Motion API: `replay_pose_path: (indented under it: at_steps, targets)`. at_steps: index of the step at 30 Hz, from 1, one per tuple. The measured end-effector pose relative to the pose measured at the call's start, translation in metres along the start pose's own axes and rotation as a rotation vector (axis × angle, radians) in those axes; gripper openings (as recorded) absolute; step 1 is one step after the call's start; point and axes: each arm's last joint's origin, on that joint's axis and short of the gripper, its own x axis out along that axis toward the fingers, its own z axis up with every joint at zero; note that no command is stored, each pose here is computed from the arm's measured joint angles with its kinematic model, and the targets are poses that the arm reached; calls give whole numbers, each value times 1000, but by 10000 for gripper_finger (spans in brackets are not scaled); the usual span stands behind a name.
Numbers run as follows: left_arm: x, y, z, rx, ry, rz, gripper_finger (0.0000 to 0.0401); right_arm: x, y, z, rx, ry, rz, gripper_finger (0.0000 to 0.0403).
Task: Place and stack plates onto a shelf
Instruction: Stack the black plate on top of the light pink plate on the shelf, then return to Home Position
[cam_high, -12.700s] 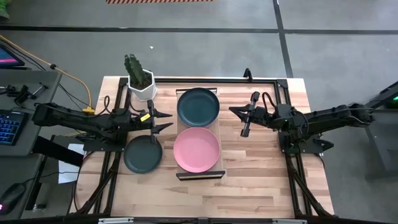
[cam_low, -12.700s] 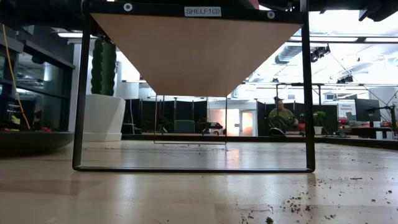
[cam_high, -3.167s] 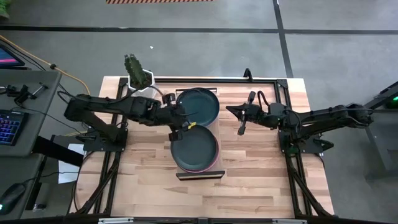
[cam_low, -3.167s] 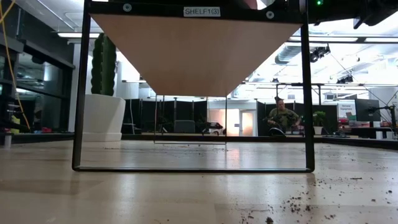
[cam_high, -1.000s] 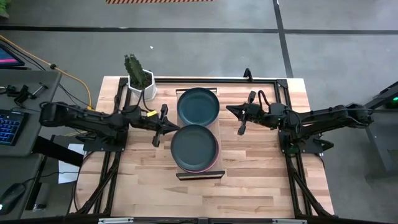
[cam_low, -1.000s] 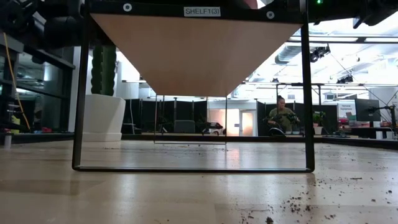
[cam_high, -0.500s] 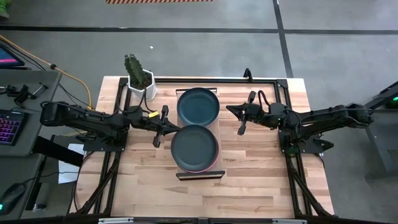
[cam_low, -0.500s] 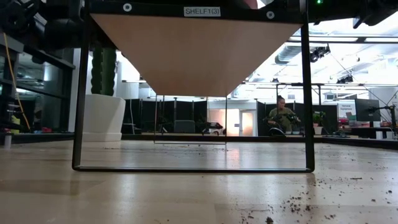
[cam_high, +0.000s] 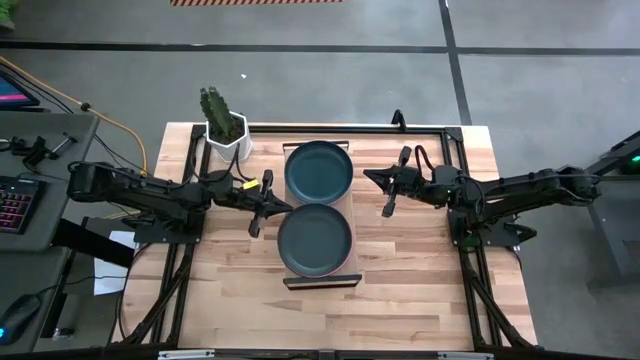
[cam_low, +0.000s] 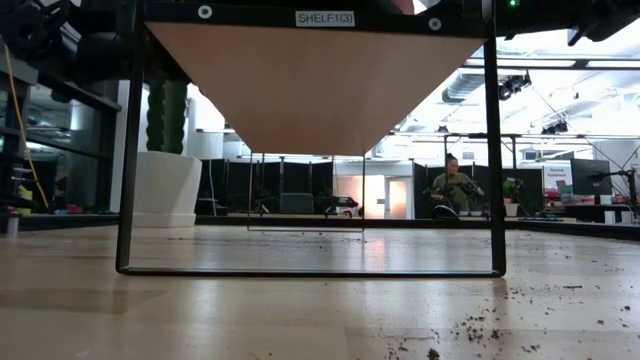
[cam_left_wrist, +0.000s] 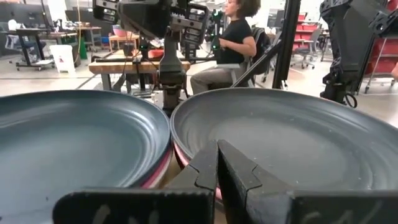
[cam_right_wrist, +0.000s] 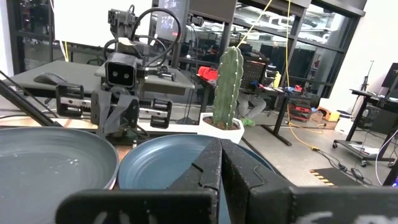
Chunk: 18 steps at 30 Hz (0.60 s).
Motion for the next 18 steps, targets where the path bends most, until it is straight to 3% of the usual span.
replay_pose_path:
  at_steps: [9,18]
  targets:
    - [-4,0,8,63,-42,34,0,0,0,0,6,1,0,0]
    - [-31,7,31,99,-89,298,0,0,0,-1,15,9,2,0]
